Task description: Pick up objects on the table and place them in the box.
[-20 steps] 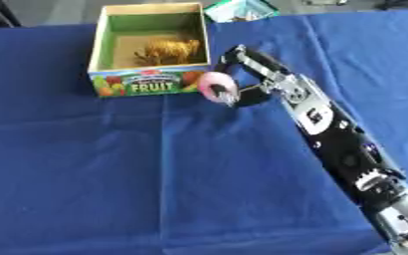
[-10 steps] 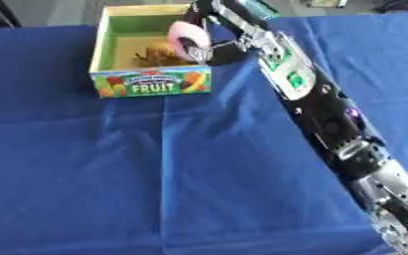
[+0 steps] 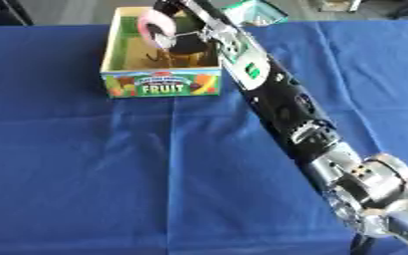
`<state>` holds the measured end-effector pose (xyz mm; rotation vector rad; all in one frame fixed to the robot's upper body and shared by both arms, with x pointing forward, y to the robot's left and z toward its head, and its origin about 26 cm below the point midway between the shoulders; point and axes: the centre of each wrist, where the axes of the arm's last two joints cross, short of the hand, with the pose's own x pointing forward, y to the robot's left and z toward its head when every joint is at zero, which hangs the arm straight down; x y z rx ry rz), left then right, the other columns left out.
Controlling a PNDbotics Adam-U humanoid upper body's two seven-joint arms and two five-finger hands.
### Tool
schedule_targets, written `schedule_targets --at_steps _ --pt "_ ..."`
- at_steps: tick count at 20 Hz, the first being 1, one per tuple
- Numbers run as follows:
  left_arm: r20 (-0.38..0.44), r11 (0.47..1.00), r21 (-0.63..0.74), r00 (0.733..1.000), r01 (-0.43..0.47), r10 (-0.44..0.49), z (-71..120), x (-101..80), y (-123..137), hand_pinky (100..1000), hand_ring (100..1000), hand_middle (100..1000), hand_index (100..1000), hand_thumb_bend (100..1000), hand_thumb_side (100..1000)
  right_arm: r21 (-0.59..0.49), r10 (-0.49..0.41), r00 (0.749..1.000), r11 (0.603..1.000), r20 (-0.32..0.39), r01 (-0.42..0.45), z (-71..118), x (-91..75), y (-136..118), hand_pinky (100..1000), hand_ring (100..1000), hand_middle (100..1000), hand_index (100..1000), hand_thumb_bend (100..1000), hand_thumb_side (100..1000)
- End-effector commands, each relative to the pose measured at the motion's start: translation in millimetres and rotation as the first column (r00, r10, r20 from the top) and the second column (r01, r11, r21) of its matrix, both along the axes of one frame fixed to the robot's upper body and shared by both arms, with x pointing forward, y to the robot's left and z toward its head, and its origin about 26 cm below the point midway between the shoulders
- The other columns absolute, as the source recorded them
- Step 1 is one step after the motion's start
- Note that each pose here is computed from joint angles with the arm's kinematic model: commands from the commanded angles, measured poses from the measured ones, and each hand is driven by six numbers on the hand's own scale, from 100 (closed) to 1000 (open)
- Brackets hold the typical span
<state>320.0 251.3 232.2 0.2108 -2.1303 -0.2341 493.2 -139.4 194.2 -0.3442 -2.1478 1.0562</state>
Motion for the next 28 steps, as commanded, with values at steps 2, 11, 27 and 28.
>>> schedule_targets --at_steps 2,11,27,28 --pt "0.054 0.999 0.012 0.998 0.037 -0.038 12.6 -5.0 -7.8 764 568 610 687 246 728 0.004 -0.07 0.997 0.998 0.031 0.07 7.6 3.9 5.8 717 629 377 469 100 100" --pt "0.078 0.996 0.012 0.993 0.085 -0.086 16.8 -7.0 -16.9 764 567 609 689 243 723 -0.105 -0.222 0.972 0.968 0.072 0.229 -10.9 7.9 3.6 737 702 484 597 100 100" --pt "0.06 0.999 0.009 0.997 0.052 -0.052 11.7 -7.7 -10.7 761 561 604 685 265 721 -0.181 -0.509 0.855 0.835 0.101 0.519 -28.9 14.5 -24.2 807 896 804 833 420 100" --pt "0.059 0.999 0.009 0.997 0.049 -0.05 11.5 -7.8 -10.4 760 561 603 685 265 722 -0.186 -0.507 0.856 0.836 0.097 0.516 -28.8 14.8 -25.9 826 921 838 859 447 149"
